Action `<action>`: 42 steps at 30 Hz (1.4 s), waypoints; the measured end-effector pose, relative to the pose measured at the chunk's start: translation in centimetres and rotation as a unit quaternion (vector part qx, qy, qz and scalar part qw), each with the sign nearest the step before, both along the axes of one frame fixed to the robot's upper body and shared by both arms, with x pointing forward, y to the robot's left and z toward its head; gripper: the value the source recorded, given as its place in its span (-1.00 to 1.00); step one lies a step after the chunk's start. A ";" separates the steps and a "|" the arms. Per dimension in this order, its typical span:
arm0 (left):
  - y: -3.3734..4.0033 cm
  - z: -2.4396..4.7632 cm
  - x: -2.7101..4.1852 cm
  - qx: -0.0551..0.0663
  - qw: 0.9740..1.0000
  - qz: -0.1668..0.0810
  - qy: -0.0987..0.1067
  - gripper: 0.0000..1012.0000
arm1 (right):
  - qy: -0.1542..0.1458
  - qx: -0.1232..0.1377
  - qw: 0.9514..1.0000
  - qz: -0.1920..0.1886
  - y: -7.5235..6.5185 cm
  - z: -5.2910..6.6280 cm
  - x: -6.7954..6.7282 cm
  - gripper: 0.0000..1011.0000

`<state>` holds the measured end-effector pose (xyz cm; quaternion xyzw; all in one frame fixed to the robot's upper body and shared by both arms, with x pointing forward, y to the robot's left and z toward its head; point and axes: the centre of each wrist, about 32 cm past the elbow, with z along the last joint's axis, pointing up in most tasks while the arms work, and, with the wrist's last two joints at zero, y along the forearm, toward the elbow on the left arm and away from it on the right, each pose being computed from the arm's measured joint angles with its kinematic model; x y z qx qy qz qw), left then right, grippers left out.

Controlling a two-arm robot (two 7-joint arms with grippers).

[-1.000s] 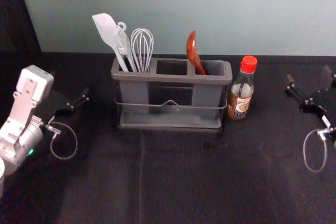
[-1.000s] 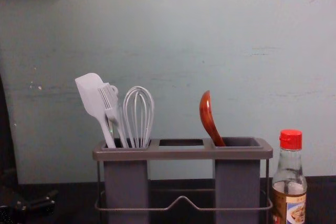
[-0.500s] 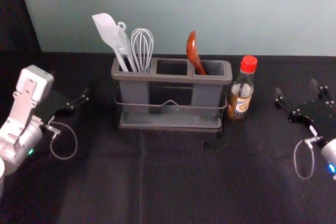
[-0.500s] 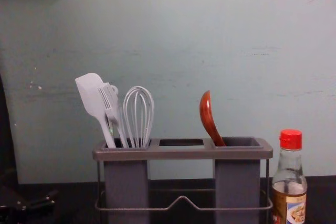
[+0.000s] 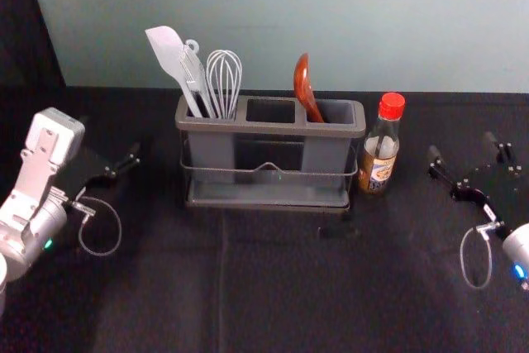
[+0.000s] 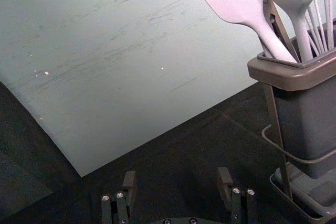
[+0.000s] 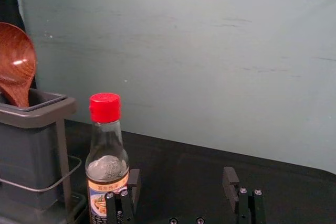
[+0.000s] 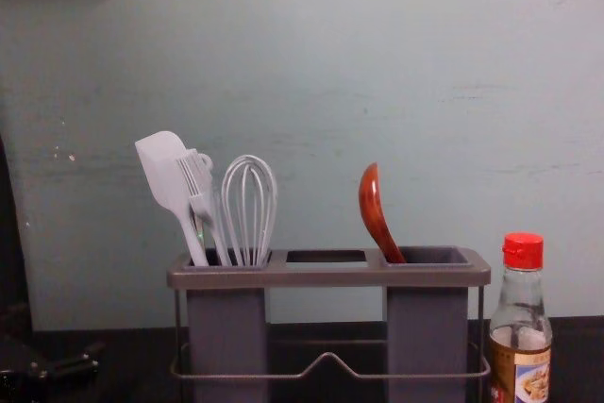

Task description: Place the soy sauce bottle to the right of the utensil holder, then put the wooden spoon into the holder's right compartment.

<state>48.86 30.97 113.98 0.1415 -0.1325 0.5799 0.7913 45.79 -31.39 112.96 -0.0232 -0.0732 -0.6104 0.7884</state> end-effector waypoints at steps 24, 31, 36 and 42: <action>0.00 0.00 0.00 0.000 1.000 0.000 0.000 0.99 | 0.008 0.005 0.998 0.060 1.0 -1.5 -1.3 0.98; 0.00 0.00 0.00 0.000 1.000 0.000 0.000 0.99 | 0.008 0.005 0.998 0.063 1.0 -1.6 -1.2 0.98; 0.00 0.00 0.00 0.000 1.000 0.000 0.000 0.99 | 0.008 0.005 0.998 0.062 1.0 -1.6 -1.2 0.98; 0.00 0.00 0.00 0.000 1.000 0.000 0.000 0.99 | 0.007 0.005 0.998 0.062 1.0 -1.6 -1.2 0.98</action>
